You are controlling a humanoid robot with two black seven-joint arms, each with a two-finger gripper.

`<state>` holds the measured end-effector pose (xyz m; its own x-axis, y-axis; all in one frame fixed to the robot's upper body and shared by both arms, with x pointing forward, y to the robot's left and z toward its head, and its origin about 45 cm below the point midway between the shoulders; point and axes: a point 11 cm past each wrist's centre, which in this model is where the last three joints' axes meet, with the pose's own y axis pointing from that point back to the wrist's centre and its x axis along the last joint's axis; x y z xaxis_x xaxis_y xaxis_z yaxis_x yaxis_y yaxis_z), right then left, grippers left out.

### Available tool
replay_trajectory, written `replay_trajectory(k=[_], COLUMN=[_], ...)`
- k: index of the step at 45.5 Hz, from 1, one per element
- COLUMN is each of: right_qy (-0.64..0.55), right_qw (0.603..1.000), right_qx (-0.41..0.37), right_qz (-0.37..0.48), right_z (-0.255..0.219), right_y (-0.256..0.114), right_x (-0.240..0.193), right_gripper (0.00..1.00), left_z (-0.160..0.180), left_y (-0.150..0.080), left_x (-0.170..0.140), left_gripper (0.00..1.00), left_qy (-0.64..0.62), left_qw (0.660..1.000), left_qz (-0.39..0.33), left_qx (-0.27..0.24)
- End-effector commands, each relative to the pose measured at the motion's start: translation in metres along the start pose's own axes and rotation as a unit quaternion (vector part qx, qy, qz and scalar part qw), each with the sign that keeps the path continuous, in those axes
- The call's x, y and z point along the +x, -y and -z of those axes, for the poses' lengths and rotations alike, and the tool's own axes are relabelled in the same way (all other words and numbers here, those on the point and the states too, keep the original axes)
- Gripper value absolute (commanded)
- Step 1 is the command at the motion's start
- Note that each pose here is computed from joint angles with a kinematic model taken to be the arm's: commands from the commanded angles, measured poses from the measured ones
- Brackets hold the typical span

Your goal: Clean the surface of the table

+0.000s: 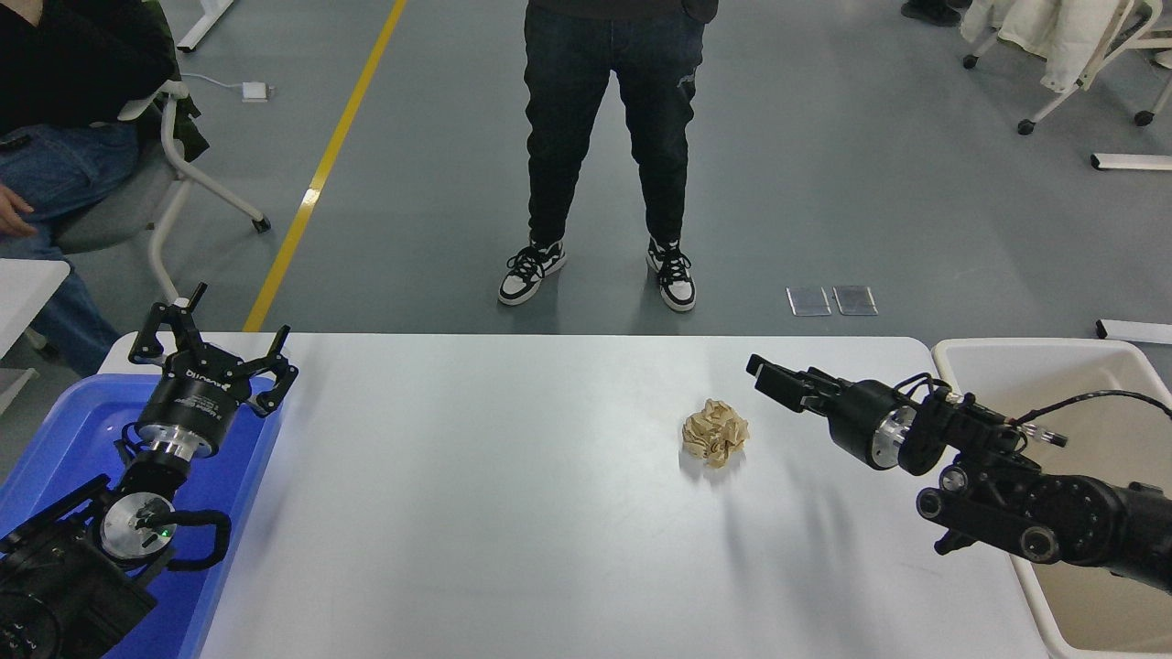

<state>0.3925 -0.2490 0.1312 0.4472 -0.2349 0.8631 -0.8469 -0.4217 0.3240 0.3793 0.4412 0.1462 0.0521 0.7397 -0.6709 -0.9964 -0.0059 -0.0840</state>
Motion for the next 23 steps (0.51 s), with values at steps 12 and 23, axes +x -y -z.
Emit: replay_trajectory(k=[12, 23], right_qy=[-0.066, -0.129], right_qw=[0.997, 0.991], right_qx=[0.021, 0.039], right_qz=[-0.022, -0.024], right_z=[0.021, 0.028], right_y=[0.024, 0.030], right_x=[-0.031, -0.061], right_gripper=[1.00, 1.00], left_z=[0.001, 0.000], left_y=[0.000, 0.000], left_x=[0.000, 0.000], left_gripper=[1.00, 1.00], left_qy=[0.000, 0.000], left_qw=[1.000, 1.000], left_qz=[0.000, 0.000], left_qx=[0.000, 0.000])
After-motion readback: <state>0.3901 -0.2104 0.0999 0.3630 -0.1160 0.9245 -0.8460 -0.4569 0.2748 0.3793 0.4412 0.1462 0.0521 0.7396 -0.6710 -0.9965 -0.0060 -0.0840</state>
